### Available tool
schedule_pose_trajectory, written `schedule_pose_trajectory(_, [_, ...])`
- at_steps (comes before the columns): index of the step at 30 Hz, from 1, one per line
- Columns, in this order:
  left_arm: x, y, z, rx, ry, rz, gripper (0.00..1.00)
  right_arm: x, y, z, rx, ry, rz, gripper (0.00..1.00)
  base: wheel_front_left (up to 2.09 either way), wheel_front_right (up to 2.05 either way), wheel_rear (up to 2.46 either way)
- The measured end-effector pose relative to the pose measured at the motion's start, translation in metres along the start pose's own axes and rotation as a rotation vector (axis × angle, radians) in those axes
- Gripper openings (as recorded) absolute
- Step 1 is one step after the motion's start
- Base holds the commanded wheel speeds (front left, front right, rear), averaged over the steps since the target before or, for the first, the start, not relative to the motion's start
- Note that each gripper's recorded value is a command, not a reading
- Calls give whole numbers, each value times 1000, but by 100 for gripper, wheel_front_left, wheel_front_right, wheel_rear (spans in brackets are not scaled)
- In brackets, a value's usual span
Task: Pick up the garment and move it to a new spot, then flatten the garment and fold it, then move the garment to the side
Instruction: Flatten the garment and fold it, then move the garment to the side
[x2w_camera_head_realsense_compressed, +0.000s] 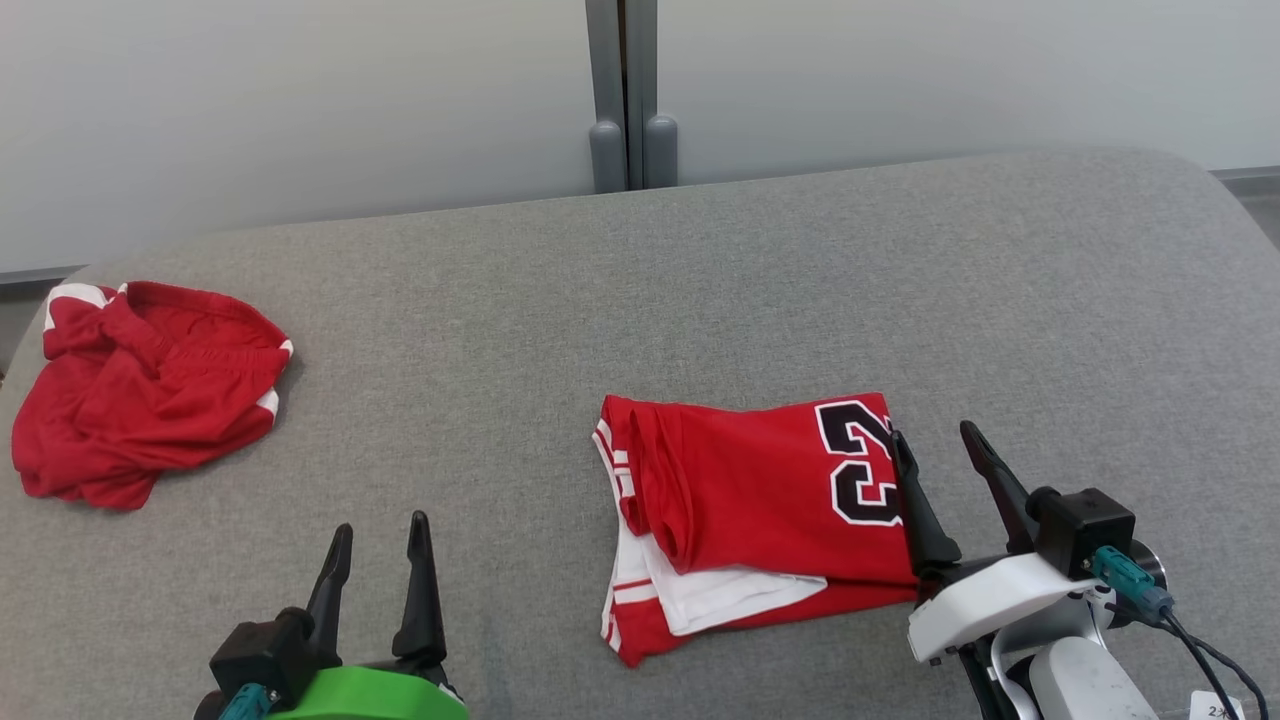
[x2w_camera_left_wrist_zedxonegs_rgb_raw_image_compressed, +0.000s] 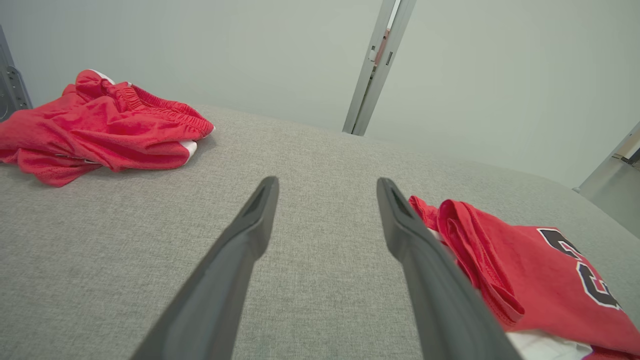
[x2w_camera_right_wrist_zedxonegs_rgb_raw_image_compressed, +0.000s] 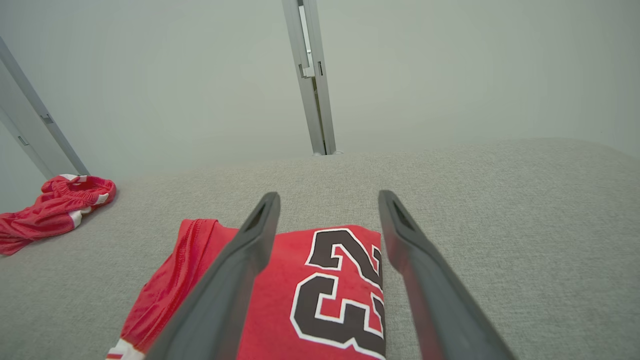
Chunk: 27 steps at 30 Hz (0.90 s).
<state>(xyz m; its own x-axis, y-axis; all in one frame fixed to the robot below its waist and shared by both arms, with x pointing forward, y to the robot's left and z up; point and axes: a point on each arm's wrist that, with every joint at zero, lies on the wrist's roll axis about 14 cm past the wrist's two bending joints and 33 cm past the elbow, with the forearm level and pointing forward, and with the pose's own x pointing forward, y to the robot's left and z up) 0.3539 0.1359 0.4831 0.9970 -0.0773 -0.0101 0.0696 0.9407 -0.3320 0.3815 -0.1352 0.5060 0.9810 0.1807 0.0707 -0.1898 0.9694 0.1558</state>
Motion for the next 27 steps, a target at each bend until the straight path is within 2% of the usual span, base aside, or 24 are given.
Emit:
schedule_pose_trajectory(15, [2, 2, -3, 10, 3, 4, 100, 2, -6, -11, -6, 54, -16, 100, 0, 0, 0])
schedule_pose_trajectory(20, [3, 3, -6, 17, 9, 3, 100, 4, -29, -34, -40, 237, -52, 100, 0, 0, 0])
schedule_pose_trajectory(27, [10, 5, -11, 13, 25, 4, 100, 14, -54, -66, -9, 460, -78, 100, 0, 0, 0])
